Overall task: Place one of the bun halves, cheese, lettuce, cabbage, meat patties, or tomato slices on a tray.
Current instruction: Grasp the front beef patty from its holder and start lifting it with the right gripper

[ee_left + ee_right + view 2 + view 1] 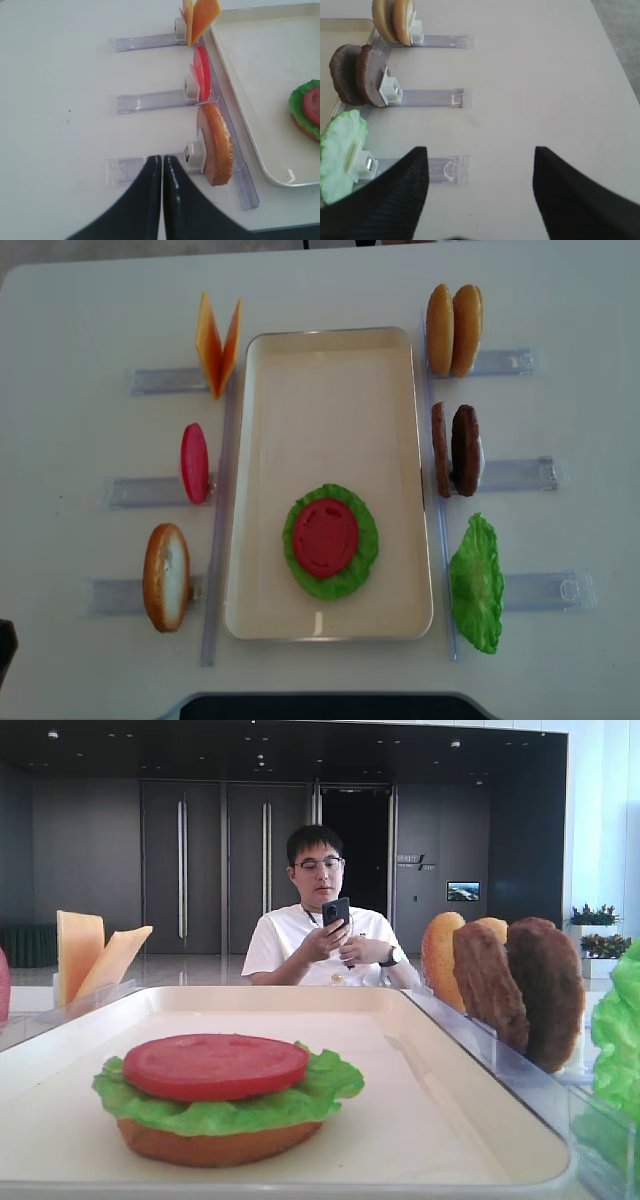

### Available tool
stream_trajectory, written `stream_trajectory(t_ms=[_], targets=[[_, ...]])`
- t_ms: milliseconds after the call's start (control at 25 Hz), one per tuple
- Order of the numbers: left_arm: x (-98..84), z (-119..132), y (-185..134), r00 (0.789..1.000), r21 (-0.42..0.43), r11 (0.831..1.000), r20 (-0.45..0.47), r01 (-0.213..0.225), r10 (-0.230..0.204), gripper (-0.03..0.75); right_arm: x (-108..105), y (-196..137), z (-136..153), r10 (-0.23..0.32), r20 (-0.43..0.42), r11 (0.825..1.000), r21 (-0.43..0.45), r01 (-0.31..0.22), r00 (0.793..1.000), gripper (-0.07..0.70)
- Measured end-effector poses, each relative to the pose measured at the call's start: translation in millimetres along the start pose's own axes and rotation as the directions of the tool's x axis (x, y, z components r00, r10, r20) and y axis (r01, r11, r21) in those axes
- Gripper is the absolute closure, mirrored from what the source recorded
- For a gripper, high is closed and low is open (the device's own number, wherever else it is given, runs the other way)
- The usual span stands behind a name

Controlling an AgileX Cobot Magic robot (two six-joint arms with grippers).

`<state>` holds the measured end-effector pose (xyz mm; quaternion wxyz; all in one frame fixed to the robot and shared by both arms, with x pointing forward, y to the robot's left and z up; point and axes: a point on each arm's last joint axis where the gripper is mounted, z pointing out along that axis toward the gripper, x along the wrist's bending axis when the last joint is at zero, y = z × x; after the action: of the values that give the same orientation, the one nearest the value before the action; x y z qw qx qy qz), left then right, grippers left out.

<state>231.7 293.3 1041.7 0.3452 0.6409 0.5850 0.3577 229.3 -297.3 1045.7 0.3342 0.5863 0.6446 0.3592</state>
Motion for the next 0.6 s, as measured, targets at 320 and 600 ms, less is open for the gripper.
stream_trajectory(t_ms=[320, 600], targets=[[0.0, 0.0, 0.0, 1.0, 0.0, 1.0, 0.0, 0.001, -0.001, 0.715, 0.0, 0.0, 0.0, 0.0, 0.0, 1.0, 0.0, 0.0, 1.0, 0.17], [0.0, 0.0, 0.0, 1.0, 0.0, 1.0, 0.0, 0.001, -0.001, 0.715, 0.0, 0.0, 0.0, 0.0, 0.0, 1.0, 0.0, 0.0, 1.0, 0.17]])
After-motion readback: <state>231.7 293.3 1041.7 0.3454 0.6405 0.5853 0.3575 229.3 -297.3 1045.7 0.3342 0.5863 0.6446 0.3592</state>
